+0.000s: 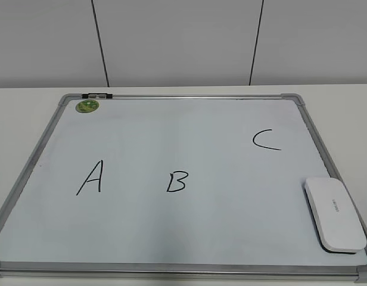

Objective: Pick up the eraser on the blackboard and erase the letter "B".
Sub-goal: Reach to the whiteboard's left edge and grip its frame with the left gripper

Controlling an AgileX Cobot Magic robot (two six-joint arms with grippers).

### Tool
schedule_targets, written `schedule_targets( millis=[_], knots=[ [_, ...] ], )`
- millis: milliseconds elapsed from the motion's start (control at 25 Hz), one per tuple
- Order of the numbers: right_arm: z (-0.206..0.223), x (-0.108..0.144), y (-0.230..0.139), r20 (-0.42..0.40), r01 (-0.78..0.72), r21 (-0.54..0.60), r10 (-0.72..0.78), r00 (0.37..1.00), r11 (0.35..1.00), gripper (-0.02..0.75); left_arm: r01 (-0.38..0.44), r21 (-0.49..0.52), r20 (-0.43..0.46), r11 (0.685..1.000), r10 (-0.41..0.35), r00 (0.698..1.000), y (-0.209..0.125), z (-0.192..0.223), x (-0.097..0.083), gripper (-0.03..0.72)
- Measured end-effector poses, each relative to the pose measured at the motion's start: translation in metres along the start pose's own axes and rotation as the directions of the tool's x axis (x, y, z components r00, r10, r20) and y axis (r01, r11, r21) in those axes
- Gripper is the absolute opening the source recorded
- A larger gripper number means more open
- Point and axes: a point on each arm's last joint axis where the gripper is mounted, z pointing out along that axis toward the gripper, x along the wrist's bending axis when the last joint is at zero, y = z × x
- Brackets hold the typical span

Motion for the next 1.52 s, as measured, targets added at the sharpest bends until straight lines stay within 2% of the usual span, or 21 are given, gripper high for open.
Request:
schedule_targets(
  millis=[400, 680, 880, 1040, 1160, 1280, 1520],
  knots=[
    [0.000, 0.000, 0.000, 0.000, 0.000, 0.000, 0.000, 1.000, 1.000, 0.554, 0.001, 0.023, 0.000, 1.000, -0.001, 1.000, 0.002, 0.003, 0.000, 0.241],
    [0.000, 0.000, 0.000, 0.000, 0.000, 0.000, 0.000, 1.000, 1.000, 0.554, 0.003, 0.245, -0.010, 0.969, -0.001, 1.000, 0.041, 0.038, 0.001, 0.241],
    [0.000, 0.000, 0.000, 0.000, 0.000, 0.000, 0.000, 1.000, 1.000, 0.554, 0.013, 0.384, -0.014, 0.923, -0.008, 1.000, 0.072, 0.074, 0.002, 0.241],
    [0.000, 0.000, 0.000, -0.003, 0.002, 0.000, -0.002, 1.000, 1.000, 0.554, 0.023, 0.489, -0.021, 0.872, -0.015, 1.000, 0.100, 0.118, 0.003, 0.241],
    [0.000, 0.000, 0.000, -0.003, 0.002, 0.000, -0.002, 1.000, 1.000, 0.554, 0.027, 0.569, -0.024, 0.822, -0.016, 1.000, 0.116, 0.158, 0.004, 0.242],
    [0.000, 0.000, 0.000, -0.003, 0.002, 0.000, -0.002, 1.000, 1.000, 0.554, 0.030, 0.614, -0.025, 0.788, -0.019, 1.000, 0.130, 0.194, 0.005, 0.241],
    [0.000, 0.000, 0.000, -0.005, 0.003, 0.000, -0.003, 1.000, 1.000, 0.554, 0.043, 0.660, -0.023, 0.750, -0.037, 0.999, 0.147, 0.254, 0.005, 0.245]
  ],
)
